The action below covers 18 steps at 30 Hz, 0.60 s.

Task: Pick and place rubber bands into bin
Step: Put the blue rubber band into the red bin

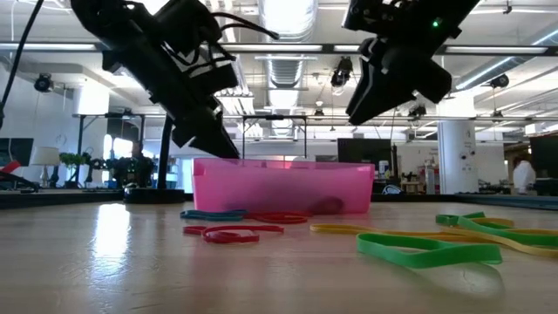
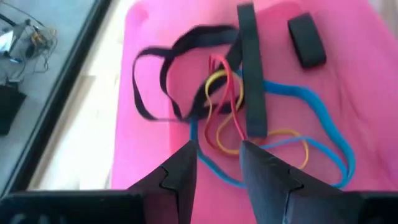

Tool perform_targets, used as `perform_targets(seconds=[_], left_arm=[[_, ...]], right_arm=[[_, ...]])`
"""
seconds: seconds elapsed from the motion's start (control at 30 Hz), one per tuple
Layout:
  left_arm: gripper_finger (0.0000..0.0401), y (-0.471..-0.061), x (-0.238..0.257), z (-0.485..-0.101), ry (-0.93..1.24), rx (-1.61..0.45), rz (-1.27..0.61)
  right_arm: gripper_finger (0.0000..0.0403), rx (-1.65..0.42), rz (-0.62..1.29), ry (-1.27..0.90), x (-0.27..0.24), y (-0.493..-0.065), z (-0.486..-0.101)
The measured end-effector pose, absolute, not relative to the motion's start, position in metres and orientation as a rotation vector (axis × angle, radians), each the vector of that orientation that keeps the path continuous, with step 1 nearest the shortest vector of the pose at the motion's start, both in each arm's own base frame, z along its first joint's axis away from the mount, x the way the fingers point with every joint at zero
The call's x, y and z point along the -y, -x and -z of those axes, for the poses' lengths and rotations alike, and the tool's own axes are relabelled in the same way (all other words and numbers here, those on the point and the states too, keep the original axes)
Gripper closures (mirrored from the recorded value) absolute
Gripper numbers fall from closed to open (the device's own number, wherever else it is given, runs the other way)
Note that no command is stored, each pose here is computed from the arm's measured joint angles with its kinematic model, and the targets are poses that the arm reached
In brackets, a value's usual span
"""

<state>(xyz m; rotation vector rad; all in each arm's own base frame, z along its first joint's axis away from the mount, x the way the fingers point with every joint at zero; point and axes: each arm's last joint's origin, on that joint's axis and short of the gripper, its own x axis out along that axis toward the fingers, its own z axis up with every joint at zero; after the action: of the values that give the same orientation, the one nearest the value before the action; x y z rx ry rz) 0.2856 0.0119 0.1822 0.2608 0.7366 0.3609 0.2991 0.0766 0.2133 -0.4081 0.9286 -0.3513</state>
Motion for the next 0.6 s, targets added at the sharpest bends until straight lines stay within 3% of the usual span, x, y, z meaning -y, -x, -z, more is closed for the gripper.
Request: perform_targets(seconds=[0.4,0.6], left_arm=[[0.0294,-0.267,0.024,-0.245,-0.194,-0.558,-0.064],[0.0294,-0.246,0.056,-0.245,-0.067,-0.617,0.158]], right_arm=[[0.0255,-0.917,0.359,0.360,-0.076,-0.285,-0.215],[0.0252,-0.915,0.351,0.338,-0.075,-0.282,-0.213]])
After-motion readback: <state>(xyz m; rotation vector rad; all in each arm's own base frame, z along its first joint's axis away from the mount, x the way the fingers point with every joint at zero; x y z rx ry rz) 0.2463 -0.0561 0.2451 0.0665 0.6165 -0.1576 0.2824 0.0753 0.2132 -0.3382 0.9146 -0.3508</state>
